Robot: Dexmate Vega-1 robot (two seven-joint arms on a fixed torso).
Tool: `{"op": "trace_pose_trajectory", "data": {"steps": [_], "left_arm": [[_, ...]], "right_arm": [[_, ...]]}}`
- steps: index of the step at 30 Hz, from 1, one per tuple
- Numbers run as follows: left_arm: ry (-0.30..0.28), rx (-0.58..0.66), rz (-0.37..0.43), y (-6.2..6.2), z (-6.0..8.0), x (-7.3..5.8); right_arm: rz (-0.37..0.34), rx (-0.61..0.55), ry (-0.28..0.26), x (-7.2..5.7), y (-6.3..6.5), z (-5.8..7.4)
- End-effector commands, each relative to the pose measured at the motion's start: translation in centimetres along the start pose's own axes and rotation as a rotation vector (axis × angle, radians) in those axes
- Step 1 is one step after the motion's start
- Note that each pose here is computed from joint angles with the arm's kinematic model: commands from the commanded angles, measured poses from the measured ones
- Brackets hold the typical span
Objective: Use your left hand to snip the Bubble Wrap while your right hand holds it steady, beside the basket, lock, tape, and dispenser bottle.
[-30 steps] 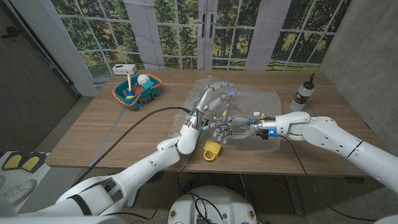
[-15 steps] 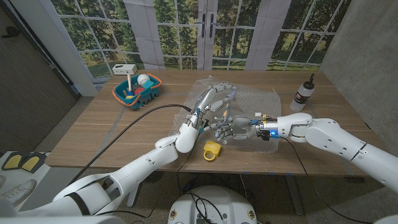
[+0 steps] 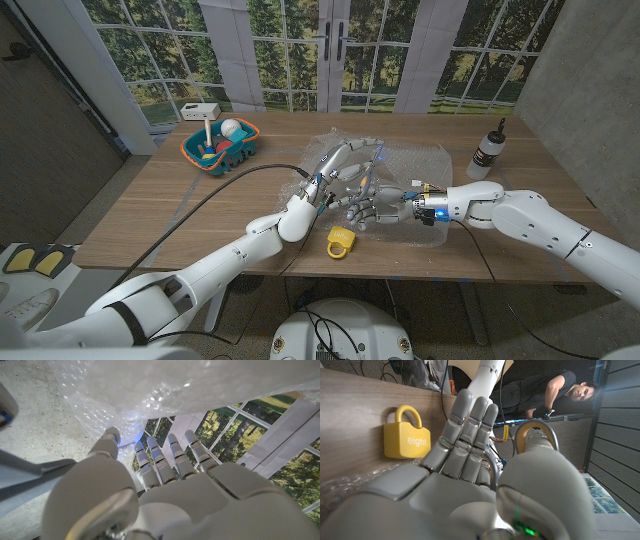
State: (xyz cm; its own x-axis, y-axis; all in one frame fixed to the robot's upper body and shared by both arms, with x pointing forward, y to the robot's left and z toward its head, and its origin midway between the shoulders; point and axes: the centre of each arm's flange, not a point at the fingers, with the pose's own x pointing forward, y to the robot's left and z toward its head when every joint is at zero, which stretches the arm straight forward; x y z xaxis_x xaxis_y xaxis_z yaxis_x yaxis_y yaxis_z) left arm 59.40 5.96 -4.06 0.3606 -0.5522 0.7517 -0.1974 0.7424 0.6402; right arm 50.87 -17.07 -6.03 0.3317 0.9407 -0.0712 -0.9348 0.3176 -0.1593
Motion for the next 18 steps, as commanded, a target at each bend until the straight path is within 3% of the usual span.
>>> {"op": "trace_pose_trajectory", "data": {"steps": [1,18], "left_arm": [[0.023,-0.013,-0.021,-0.47,-0.67,0.48],[0.078,-0.008,0.067,-1.01,-0.78,0.88]], "right_arm": [[-0.002,0.005,-0.005,-0.08,-0.46,0.31],[-0.001,0.005,-0.019,-0.46,-0.65,0.49]]}}
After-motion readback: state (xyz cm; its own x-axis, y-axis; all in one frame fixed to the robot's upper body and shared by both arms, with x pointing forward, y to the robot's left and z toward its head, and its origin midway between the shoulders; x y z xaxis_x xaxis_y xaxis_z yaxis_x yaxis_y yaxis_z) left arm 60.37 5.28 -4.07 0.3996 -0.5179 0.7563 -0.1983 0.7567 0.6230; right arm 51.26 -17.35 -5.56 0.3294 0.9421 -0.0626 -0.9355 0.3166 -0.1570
